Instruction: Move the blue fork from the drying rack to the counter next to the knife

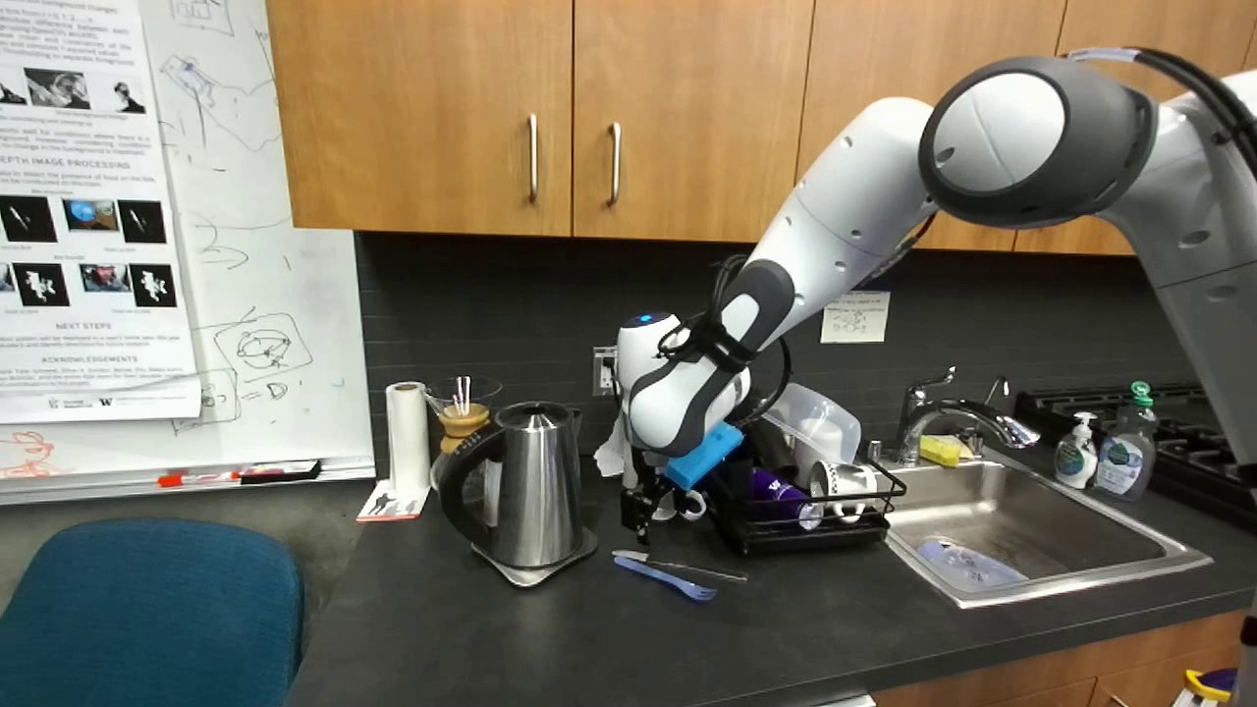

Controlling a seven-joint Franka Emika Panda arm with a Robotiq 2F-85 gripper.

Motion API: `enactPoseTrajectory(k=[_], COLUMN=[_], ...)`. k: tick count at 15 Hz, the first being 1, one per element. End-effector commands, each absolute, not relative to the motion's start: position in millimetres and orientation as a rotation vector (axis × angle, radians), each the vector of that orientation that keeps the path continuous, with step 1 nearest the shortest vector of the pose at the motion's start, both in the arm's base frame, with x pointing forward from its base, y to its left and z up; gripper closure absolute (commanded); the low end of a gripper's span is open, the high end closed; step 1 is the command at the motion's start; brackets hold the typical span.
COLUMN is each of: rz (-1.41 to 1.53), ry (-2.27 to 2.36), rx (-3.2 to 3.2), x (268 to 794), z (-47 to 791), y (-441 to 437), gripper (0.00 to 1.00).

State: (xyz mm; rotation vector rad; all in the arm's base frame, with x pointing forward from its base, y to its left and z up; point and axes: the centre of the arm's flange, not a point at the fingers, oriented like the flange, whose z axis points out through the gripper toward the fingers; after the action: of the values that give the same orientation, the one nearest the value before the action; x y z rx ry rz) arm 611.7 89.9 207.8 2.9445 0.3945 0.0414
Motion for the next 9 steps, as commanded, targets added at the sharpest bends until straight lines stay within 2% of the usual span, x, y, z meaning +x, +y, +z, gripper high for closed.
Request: enactPoseTrajectory(k=[1,9], rz=[0.106,0.166], ry=[0.276,0.078], rx=[2.919,2.916], x=[584,547], z=[250,297], y=[74,78], gripper=[0.00,0.00])
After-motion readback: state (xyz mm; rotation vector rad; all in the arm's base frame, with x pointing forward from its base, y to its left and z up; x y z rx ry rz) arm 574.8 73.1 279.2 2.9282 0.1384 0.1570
